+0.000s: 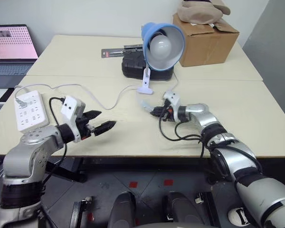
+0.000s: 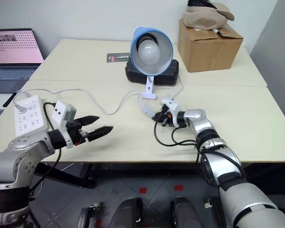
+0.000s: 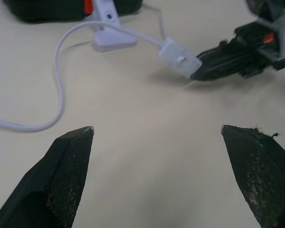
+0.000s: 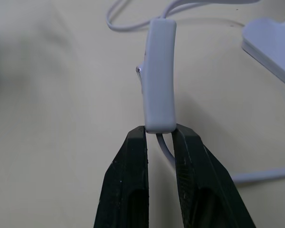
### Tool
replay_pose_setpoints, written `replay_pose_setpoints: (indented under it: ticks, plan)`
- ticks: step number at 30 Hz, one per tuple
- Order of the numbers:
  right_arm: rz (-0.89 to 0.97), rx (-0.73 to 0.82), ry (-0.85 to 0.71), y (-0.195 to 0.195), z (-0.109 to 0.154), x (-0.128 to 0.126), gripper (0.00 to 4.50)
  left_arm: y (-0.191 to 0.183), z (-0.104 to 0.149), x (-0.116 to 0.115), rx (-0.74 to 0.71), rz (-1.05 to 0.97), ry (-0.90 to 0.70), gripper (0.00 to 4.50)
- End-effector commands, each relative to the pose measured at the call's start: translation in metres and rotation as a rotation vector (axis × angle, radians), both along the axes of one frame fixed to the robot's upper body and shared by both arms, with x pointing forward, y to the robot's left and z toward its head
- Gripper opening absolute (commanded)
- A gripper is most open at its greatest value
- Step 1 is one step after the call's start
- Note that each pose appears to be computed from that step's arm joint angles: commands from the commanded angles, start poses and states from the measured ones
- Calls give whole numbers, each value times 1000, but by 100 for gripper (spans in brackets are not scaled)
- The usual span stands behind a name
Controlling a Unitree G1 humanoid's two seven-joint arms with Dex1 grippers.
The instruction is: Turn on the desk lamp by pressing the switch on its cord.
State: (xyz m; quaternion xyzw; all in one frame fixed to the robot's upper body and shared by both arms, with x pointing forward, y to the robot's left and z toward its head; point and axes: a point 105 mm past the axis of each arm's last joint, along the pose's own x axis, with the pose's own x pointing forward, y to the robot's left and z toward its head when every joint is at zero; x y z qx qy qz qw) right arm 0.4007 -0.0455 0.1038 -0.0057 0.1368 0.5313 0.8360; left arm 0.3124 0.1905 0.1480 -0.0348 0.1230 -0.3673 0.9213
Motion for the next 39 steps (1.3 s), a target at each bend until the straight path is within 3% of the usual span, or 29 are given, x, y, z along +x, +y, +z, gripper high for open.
replay_pose_setpoints:
  ticks: [1,4,11,16,20,39]
  plan:
    - [8,168,155,1,21,-27,39,-31,0,-3,-151,-92,76,450]
    - [50,243,279,2,29,-60,39,-51,4,-4,-330,-175,186,450]
    - [132,272,428,-7,38,-100,39,-68,-2,1,-462,-281,337,450]
    - [141,269,451,-7,39,-107,39,-82,14,12,-527,-325,338,450]
    - [133,275,460,-8,39,-107,39,-92,19,7,-561,-382,367,450]
    - [211,360,489,-5,65,-115,39,-103,16,-7,-613,-421,402,450]
